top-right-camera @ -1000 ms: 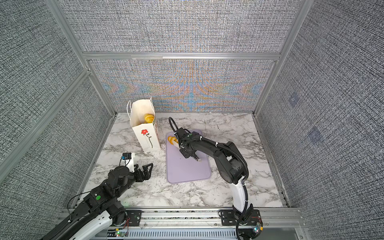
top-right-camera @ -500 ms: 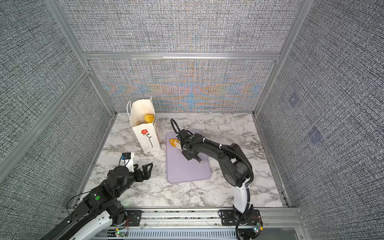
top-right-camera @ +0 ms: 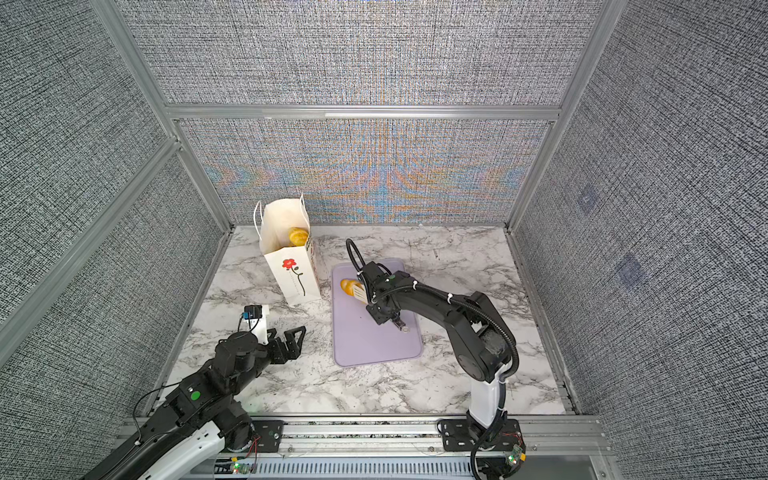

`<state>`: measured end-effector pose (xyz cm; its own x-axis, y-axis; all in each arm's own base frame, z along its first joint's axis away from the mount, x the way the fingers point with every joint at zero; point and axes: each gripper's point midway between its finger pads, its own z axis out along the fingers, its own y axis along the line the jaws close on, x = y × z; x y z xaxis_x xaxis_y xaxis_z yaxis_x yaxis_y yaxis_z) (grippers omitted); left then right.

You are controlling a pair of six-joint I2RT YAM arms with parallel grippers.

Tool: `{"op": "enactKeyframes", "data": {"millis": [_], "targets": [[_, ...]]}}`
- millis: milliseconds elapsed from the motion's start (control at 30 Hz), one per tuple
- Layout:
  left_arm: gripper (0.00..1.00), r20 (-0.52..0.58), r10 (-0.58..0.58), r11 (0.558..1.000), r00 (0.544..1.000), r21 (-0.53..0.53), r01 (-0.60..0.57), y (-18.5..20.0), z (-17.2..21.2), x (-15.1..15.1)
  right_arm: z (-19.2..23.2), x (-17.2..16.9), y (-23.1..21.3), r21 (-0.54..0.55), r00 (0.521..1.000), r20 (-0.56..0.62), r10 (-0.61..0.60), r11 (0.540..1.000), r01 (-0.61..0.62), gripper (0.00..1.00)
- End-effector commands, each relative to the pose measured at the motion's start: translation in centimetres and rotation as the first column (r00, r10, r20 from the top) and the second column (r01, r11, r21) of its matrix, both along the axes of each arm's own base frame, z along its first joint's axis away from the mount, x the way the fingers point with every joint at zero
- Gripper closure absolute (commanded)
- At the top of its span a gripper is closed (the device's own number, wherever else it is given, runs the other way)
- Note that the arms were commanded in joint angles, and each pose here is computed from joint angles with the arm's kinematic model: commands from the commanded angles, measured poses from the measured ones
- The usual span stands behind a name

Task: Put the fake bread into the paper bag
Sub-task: 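Squeeze the tongs shut on the small croissant and lift it, then carry the small croissant in the tongs over the paper bag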

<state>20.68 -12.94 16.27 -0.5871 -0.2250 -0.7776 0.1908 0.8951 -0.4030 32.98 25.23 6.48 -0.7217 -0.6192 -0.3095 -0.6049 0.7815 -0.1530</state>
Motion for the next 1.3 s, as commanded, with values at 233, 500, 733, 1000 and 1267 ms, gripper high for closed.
{"op": "enactKeyframes", "data": {"millis": [233,500,733,1000,1267], "targets": [[0.01,0.0,0.004,1.0,1.0,0.003,-0.004,0.2,0.0,0.0,2.2,-0.1,0.8,0.098,0.999,0.042,-0.027,0.995,0.023,0.78],[0.01,0.008,0.019,1.0,1.0,-0.003,-0.019,0.5,0.1,-0.2,4.1,-0.6,0.9,0.142,0.997,0.067,-0.038,0.989,0.029,0.78],[0.01,0.009,0.029,1.0,1.0,-0.002,-0.029,0.8,0.2,-0.2,7.5,-1.6,1.9,0.232,0.993,0.113,-0.034,0.973,0.007,0.78],[0.01,0.023,0.051,0.999,0.998,-0.015,-0.05,1.1,0.5,-0.1,12.9,-3.8,4.0,0.379,0.985,0.174,0.009,0.922,-0.075,0.78],[0.01,0.017,0.047,0.999,0.999,-0.014,-0.047,1.0,0.4,-0.1,17.5,-5.9,5.2,0.505,0.976,0.216,0.034,0.851,-0.141,0.78]]}}
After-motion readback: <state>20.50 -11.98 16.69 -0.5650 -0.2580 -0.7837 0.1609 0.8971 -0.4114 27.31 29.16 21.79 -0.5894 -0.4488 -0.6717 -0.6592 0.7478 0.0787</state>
